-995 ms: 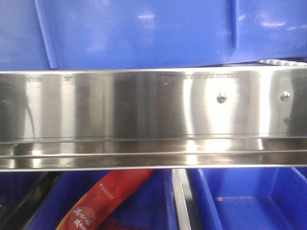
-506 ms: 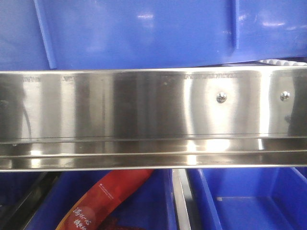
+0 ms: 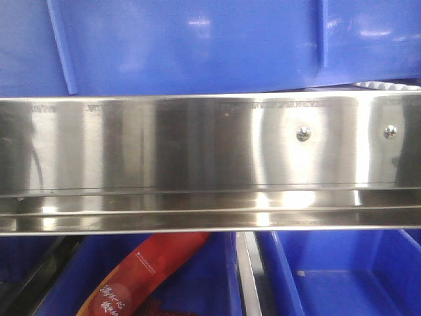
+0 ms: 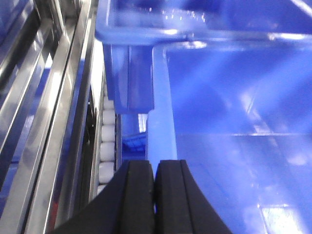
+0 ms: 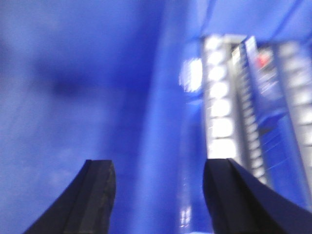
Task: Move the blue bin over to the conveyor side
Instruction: 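Close both grippers on opposite rims of the blue bin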
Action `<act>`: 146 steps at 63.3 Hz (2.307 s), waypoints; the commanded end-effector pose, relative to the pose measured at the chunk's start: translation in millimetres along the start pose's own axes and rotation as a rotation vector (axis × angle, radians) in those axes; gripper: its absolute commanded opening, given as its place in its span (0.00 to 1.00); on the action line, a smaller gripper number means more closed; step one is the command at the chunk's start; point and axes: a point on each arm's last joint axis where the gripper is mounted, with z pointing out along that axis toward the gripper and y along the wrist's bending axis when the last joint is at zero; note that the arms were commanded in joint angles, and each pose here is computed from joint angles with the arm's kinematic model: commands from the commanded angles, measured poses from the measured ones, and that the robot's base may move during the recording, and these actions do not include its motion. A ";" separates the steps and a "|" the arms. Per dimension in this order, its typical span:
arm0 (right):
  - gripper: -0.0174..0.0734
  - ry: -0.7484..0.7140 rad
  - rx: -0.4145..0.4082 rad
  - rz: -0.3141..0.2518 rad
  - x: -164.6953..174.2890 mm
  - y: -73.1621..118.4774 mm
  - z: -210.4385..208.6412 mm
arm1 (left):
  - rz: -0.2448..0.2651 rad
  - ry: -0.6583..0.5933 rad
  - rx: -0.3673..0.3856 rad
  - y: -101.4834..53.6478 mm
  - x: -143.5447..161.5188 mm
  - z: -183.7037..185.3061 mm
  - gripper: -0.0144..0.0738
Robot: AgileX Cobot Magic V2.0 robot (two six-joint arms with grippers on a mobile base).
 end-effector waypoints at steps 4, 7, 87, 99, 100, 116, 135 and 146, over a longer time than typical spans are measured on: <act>0.52 -0.011 -0.012 0.033 -2.6 1.6 2.1 | -0.007 0.008 0.007 -0.6 -0.1 -2.0 0.14; 0.52 -0.011 -0.012 0.035 -2.6 1.6 2.1 | -0.007 0.012 0.007 -0.6 0.3 -2.0 0.14; 0.10 -0.018 0.046 0.014 -3.2 -4.2 2.1 | -0.011 -0.009 0.004 1.1 -1.5 17.4 0.56; 0.10 -0.018 0.046 0.014 -3.2 -4.2 2.1 | -0.032 0.047 0.021 0.6 0.6 36.6 0.65; 0.10 -0.018 0.046 0.014 -3.2 -4.2 2.1 | -0.034 0.056 0.023 0.5 0.6 37.8 0.65; 0.10 -0.018 0.046 0.014 -3.2 -4.2 2.1 | -0.032 0.119 0.025 0.9 -4.7 56.2 0.58; 0.10 -0.018 0.046 0.014 -3.2 -4.2 2.1 | -0.044 0.198 0.040 -0.1 -3.6 70.0 0.53; 0.10 -0.018 0.046 0.014 -3.2 -4.2 2.1 | -0.044 0.207 0.040 -0.1 -2.8 69.8 0.53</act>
